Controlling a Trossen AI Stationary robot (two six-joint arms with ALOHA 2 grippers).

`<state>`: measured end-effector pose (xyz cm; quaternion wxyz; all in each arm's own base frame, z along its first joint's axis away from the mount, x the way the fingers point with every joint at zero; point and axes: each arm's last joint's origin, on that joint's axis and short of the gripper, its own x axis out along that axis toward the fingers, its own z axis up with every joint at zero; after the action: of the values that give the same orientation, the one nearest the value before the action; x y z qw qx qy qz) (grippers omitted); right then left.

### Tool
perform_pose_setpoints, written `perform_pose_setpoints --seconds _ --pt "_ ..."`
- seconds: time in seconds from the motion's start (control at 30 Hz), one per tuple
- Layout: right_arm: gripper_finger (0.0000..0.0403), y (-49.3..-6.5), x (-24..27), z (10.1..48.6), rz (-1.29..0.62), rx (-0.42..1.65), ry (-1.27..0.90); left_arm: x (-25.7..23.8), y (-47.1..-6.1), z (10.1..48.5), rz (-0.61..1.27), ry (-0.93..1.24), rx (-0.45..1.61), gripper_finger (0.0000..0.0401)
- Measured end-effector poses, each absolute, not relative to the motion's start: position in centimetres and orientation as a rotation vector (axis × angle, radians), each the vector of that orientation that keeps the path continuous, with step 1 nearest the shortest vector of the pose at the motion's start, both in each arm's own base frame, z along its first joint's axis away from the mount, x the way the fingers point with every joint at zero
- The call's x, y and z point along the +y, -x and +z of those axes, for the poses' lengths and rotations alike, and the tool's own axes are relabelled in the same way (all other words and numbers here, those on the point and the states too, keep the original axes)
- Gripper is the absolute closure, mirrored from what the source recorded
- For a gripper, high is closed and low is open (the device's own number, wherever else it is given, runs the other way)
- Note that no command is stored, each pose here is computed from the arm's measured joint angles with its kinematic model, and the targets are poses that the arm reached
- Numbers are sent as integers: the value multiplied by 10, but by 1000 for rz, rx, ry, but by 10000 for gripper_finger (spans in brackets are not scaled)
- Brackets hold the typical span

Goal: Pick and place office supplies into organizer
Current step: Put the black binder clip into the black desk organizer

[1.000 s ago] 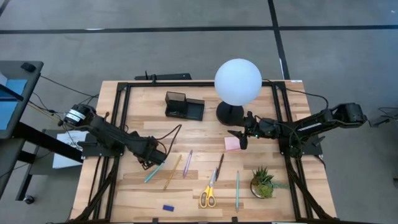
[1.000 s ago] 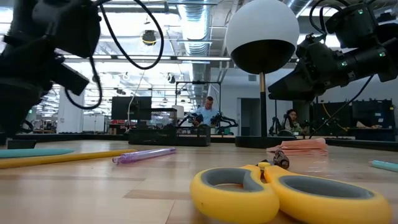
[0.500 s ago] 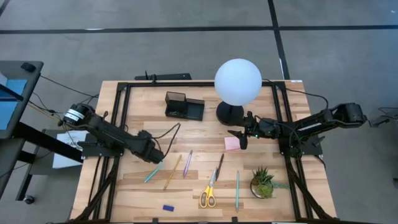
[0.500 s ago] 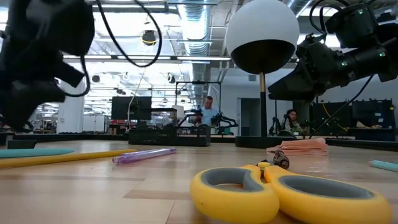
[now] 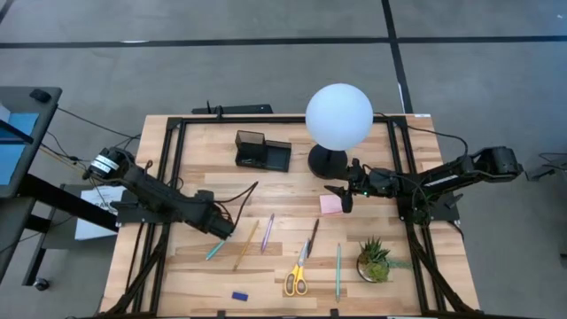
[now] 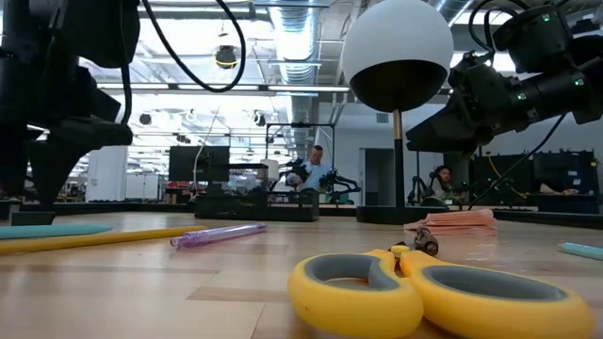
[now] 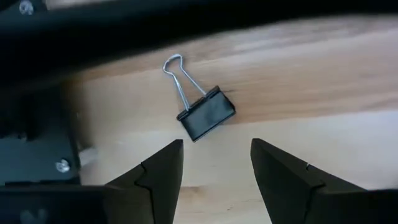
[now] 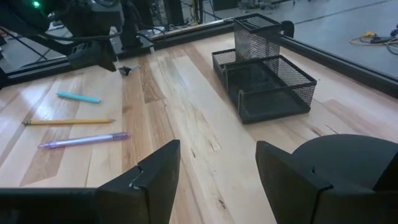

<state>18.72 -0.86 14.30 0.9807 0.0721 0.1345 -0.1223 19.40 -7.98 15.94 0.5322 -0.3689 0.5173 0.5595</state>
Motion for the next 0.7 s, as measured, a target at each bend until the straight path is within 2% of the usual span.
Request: perform_pose_setpoints --seconds 0.23,0.37,0.5,0.7 --pt "198 -187 -9 143 -246 271 -145 -84 -197 159 1435 1041 1064 217" --pt "198 -187 -9 143 -246 273 -142 -87 -192 159 1510 1079 1045 217" --pt "198 -187 -9 143 -239 279 -81 -87 -188 160 1599 1091 917 217" --pt "198 -188 -9 145 -236 257 -60 -90 -194 154 1577 1122 885 217"
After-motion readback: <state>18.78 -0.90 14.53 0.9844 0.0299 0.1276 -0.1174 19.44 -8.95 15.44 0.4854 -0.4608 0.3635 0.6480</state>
